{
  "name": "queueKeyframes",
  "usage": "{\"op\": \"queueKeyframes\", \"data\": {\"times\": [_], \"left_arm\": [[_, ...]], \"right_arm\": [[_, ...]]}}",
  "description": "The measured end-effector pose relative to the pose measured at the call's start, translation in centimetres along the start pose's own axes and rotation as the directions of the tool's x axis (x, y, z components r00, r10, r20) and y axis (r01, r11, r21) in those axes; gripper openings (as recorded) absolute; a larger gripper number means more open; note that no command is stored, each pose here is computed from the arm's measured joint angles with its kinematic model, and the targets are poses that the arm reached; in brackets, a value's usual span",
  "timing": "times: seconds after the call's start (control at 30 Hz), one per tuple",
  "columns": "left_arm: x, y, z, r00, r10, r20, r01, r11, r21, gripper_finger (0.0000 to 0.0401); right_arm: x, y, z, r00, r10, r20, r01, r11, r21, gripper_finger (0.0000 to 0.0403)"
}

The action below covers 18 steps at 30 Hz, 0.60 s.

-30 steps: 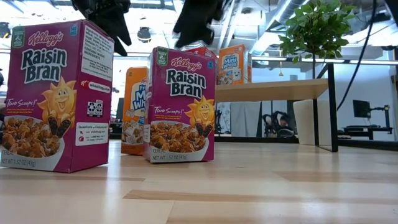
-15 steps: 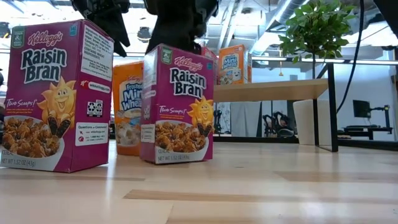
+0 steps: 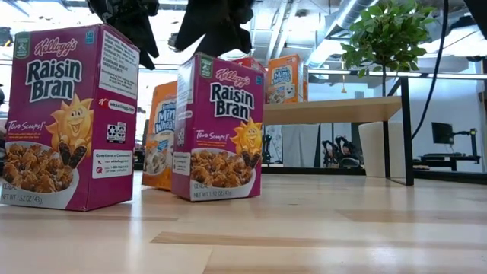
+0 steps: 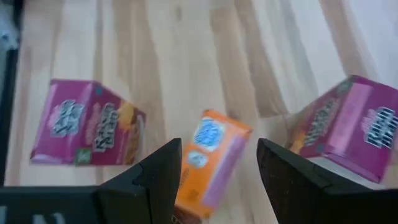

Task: Stack cereal on shelf
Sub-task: Put the orange cereal box on the shelf aligned with the other orange cereal boxes

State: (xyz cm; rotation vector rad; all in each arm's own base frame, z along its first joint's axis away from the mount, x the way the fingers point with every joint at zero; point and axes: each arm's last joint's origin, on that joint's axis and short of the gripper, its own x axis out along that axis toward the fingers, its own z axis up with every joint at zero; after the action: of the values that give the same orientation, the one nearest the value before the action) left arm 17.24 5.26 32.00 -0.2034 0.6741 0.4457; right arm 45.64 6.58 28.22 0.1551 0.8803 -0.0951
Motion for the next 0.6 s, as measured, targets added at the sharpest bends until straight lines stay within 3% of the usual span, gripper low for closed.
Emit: {"op": "queueKeyframes", "data": {"times": [0.6], "left_arm": [[0.0,0.0,0.0,1.000,0.006,0.002,-0.006,1.000,0.009,0.0266]], "right_arm": [[0.8,0.8,-1.1,1.000,0.009,-0.023,-0.008,0.997,0.075,0.0235]]}}
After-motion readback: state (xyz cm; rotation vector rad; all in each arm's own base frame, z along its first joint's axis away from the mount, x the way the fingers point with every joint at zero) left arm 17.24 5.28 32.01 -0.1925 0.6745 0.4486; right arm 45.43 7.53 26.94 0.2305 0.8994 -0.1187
